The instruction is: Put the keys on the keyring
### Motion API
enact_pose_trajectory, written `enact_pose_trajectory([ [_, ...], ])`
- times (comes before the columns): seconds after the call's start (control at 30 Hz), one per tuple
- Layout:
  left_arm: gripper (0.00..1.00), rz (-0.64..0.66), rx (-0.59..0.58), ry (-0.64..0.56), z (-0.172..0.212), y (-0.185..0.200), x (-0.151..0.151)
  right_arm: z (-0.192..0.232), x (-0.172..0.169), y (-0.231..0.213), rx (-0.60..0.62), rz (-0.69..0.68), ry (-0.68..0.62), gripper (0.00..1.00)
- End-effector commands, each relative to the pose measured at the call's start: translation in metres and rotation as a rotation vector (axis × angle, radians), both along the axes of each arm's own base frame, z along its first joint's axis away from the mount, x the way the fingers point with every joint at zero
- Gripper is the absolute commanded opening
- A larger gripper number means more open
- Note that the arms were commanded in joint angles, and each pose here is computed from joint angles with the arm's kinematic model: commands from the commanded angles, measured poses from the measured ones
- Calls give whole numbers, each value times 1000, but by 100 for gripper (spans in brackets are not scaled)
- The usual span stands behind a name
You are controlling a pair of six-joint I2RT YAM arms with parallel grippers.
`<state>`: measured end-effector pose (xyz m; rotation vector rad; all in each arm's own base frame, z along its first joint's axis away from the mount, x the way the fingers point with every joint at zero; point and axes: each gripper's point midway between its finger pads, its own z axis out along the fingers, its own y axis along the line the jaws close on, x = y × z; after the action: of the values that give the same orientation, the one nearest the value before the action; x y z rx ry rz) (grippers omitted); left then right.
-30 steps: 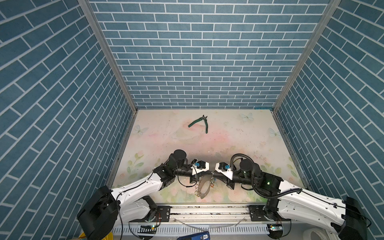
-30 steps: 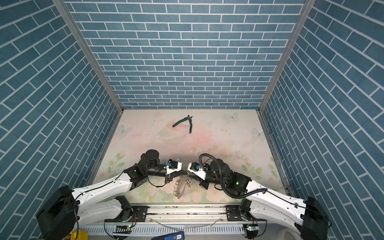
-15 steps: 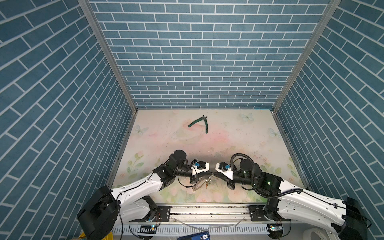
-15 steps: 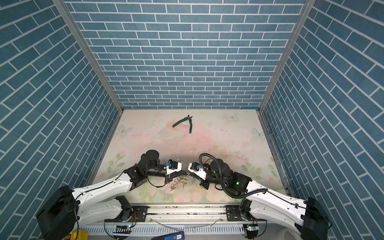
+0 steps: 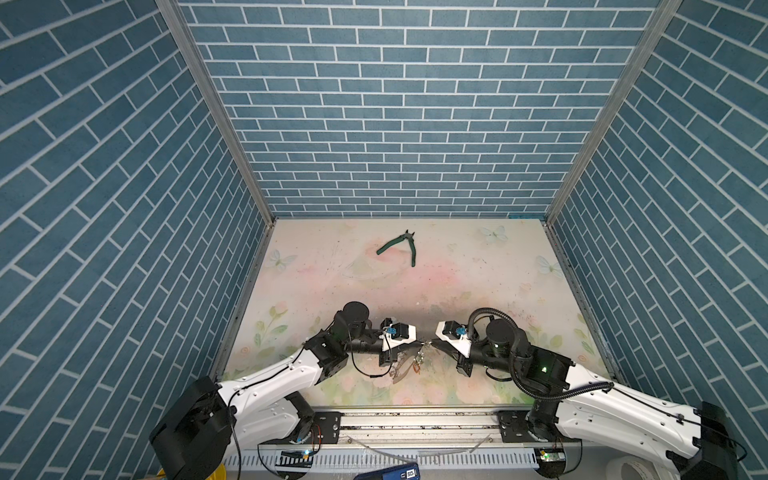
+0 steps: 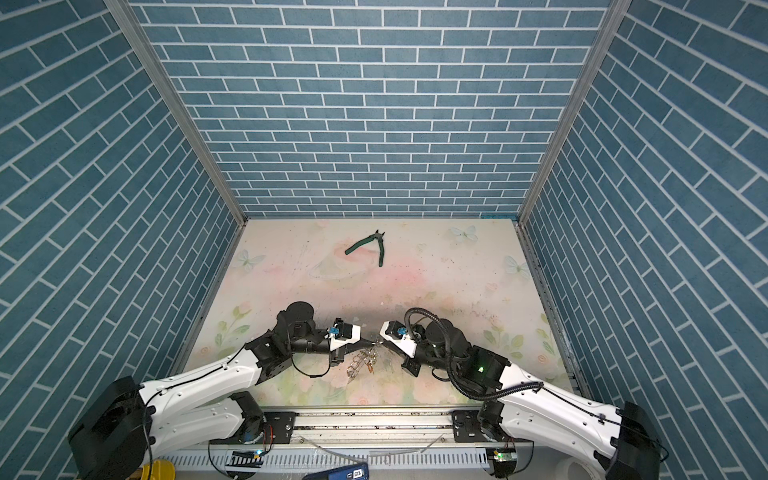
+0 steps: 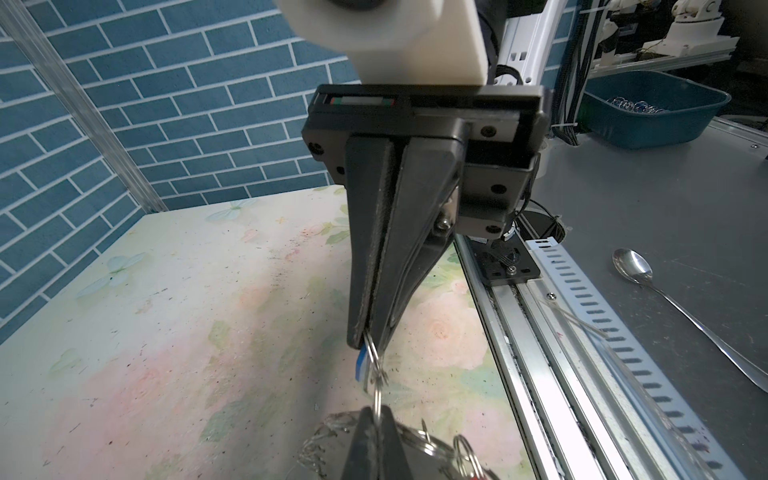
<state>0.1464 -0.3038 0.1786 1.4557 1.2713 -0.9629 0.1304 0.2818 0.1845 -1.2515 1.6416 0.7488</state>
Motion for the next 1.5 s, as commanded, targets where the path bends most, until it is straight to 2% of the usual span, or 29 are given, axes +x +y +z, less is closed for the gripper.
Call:
enact_pose_trajectory([
  [0.0,0,-12,13,15,-4,0,-1,21,21,0,75,-115,29,0],
  [0.13,1,16,25,22,-6,-2,6,32,41,8,121,-212,69,0],
  [0.33,11,96,35,-5,-6,2,17,41,61,10,155,-317,80,0],
  [0.57,24,208,26,6,1,5,36,46,61,14,173,-302,71,0],
  [0.77,30,328,-91,78,29,4,54,43,59,18,193,-280,60,0],
  [1.13,29,372,-116,105,35,5,61,42,51,28,250,-203,43,0],
  [1.37,23,351,-165,109,45,4,58,33,51,29,261,-201,52,0],
  [1.47,14,347,-158,117,43,3,57,32,51,31,267,-198,56,0],
])
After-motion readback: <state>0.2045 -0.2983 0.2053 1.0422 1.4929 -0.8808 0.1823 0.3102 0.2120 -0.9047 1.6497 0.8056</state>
